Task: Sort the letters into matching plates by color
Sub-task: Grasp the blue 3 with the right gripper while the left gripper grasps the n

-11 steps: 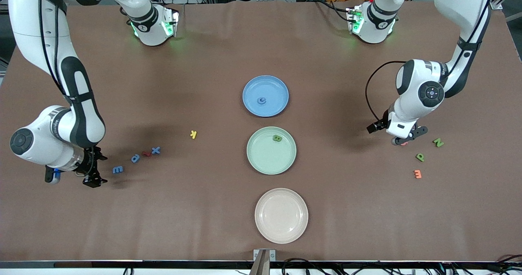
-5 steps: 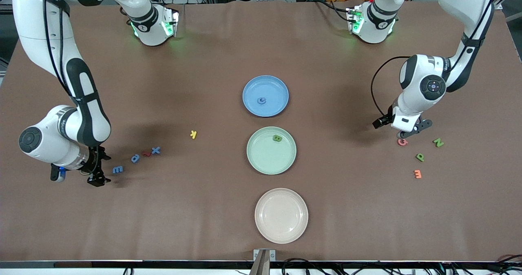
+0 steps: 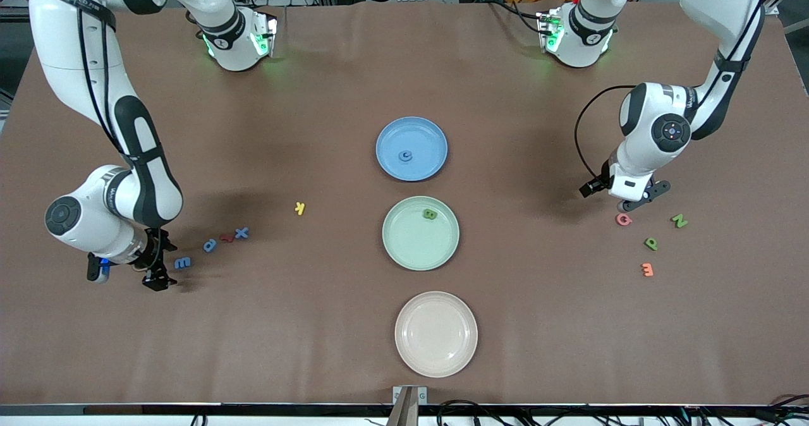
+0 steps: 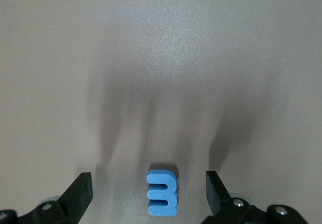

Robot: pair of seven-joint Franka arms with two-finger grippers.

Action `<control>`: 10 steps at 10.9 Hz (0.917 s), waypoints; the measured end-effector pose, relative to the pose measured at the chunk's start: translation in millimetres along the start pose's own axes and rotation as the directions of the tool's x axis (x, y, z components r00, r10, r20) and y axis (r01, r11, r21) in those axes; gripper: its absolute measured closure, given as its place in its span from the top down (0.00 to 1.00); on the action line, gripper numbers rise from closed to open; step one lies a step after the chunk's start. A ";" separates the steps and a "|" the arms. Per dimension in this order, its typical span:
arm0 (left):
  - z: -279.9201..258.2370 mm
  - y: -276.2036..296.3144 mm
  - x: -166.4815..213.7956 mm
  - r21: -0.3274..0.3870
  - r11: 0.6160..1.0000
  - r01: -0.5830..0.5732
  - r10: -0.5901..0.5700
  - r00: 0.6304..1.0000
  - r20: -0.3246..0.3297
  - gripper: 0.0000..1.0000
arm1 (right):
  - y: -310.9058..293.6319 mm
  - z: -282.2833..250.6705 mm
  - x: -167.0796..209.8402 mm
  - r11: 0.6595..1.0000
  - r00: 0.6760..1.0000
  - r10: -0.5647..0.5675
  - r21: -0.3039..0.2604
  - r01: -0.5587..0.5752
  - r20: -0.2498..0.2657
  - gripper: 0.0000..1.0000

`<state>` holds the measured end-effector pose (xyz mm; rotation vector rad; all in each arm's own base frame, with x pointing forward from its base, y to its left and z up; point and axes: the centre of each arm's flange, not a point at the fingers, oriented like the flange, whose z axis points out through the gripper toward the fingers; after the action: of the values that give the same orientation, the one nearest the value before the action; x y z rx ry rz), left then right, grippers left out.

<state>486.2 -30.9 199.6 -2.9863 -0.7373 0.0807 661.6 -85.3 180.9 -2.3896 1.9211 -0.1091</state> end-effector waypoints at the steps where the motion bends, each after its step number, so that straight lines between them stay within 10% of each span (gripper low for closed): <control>1: 1.1 -2.0 0.0 0.000 1.000 0.004 -0.004 1.000 0.001 0.83 | 0.9 3.1 -0.8 1.000 1.000 -0.001 0.003 0.001 -0.005 1.00; 5: 9.5 -6.9 -7.6 -0.012 1.000 0.006 -0.006 1.000 -0.004 0.75 | 3.8 10.6 -2.6 0.999 0.999 -0.004 0.033 0.005 -0.032 0.90; 7: 12.7 -8.7 -10.5 -0.009 1.000 0.006 -0.006 1.000 0.002 0.73 | 3.3 10.5 -3.7 0.999 0.999 -0.006 0.034 0.007 -0.032 0.67; 10: 13.4 -12.6 -8.8 -0.009 1.000 0.015 -0.015 1.000 0.003 0.73 | 2.3 10.5 -6.7 0.999 0.999 -0.011 0.034 0.012 -0.032 0.66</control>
<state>471.7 -23.2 187.5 -2.9897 -0.7628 0.0814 659.0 -79.2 170.2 -2.3911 1.9033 -0.1803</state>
